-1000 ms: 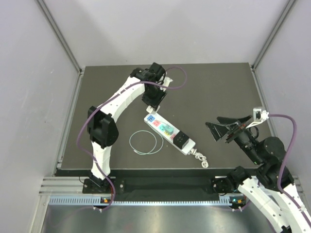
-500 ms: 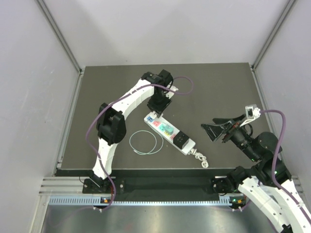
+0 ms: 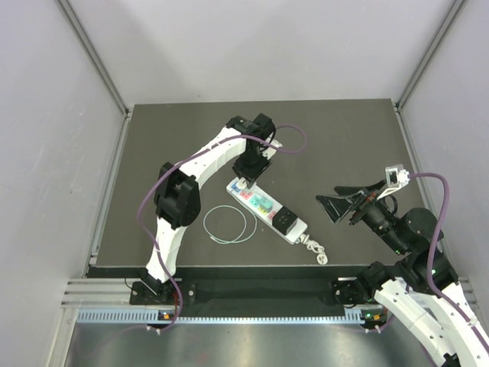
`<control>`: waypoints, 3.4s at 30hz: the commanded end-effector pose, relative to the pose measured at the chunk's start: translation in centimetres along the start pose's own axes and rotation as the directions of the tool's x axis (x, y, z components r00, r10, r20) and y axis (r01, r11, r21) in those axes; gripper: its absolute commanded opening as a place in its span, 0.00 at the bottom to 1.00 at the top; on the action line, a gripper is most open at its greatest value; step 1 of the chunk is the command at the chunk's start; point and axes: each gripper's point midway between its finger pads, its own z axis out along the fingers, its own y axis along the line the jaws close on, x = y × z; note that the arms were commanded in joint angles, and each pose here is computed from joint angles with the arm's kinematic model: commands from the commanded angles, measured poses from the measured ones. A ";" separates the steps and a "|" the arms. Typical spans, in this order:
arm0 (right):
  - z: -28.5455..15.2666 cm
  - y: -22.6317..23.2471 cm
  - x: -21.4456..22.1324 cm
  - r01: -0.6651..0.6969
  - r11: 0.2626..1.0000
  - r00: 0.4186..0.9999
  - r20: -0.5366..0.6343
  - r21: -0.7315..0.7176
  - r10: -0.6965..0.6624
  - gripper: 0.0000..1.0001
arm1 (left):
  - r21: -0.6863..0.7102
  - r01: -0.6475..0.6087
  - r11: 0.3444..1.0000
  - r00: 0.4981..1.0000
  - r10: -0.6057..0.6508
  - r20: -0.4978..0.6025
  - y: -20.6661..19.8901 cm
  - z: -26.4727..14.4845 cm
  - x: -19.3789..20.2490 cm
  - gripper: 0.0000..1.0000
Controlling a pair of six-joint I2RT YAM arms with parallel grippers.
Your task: Insert the plug
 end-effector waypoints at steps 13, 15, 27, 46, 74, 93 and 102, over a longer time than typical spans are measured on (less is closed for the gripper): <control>-0.4 0.8 -2.0 0.029 1.000 0.998 0.056 -0.009 -0.029 1.00 | 0.028 -0.003 1.000 0.998 0.005 -0.068 -0.7 0.8 1.6 0.00; -0.4 0.8 -2.0 0.029 1.000 0.998 0.056 -0.009 -0.029 1.00 | 0.027 -0.001 1.000 0.998 0.003 -0.070 -0.7 0.9 1.6 0.00; -0.5 0.7 -2.1 0.029 1.000 0.998 0.064 -0.003 -0.029 1.00 | 0.041 0.015 0.999 0.999 -0.013 -0.044 -1.2 0.6 0.7 0.00; -0.6 0.6 -2.2 0.034 0.999 0.997 0.069 0.000 -0.034 1.00 | -0.003 -0.003 1.000 0.997 0.003 -0.072 -0.3 2.6 0.2 0.00; -0.8 0.4 -2.4 0.046 0.999 0.996 0.074 0.018 -0.047 1.00 | -0.067 -0.006 0.998 0.992 -0.003 -0.125 1.2 4.9 0.6 0.00; -1.1 0.3 -2.5 0.041 0.999 0.996 0.081 0.027 -0.043 1.00 | 0.022 0.073 0.997 0.991 -0.070 -0.111 -0.5 7.6 3.3 0.00; -1.6 0.3 -2.7 0.040 0.999 0.995 0.087 0.033 -0.043 1.00 | 0.014 0.081 0.997 0.996 -0.081 0.023 -0.1 4.0 -0.7 0.35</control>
